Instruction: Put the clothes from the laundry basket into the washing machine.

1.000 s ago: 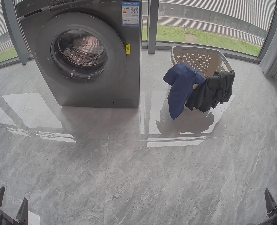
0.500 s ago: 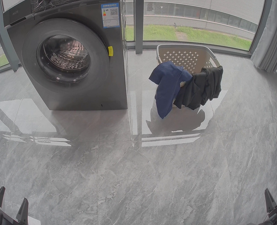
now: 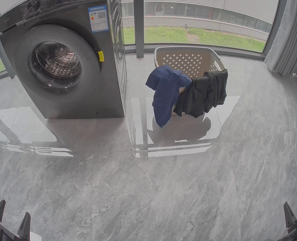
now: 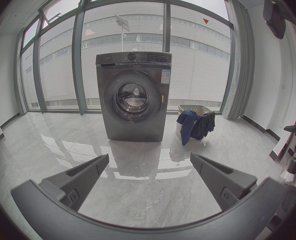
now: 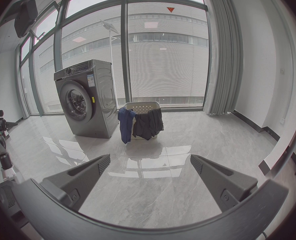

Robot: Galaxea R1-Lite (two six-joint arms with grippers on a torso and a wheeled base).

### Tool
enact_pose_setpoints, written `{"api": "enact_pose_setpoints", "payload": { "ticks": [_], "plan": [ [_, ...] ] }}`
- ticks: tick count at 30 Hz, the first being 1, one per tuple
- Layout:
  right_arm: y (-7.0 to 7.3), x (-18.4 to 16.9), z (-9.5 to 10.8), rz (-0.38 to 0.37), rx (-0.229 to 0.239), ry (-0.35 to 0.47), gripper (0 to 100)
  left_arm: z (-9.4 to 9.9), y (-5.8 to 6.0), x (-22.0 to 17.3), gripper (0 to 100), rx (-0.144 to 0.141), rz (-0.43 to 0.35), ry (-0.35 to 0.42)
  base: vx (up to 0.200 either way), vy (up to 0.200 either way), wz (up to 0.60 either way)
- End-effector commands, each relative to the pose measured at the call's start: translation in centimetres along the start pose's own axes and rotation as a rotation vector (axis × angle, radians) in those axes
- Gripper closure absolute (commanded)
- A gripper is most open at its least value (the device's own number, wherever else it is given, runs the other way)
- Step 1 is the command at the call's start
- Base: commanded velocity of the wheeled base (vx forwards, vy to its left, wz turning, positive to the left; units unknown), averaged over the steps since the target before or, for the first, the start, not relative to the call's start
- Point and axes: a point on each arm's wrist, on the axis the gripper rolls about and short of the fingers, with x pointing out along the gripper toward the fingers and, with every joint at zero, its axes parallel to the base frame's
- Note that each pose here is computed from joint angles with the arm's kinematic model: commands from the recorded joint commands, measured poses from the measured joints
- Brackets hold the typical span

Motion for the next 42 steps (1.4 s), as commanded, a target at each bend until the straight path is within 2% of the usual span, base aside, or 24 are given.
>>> {"api": "enact_pose_setpoints", "payload": {
  "ticks": [1,5,29,38,42],
  "plan": [
    [0.00,0.01,-0.53,0.001,0.000,0.001,0,-0.52,0.02,-0.01,0,0.001,0.000,-0.001,0.000,0.000,0.00],
    [0.00,0.01,-0.53,0.001,0.000,0.001,0,-0.52,0.02,-0.01,0,0.001,0.000,-0.001,0.000,0.000,0.00],
    [0.00,0.01,-0.53,0.001,-0.001,0.001,0,-0.52,0.02,-0.01,0,-0.001,0.000,-0.001,0.200,0.000,0.00],
    [0.00,0.01,-0.53,0.001,-0.001,0.001,0,-0.52,0.02,-0.01,0,-0.001,0.000,-0.001,0.000,0.000,0.00],
    [0.00,0.01,-0.53,0.001,-0.001,0.001,0,-0.52,0.02,-0.01,0,-0.001,0.000,-0.001,0.000,-0.200,0.00]
  ]
}}
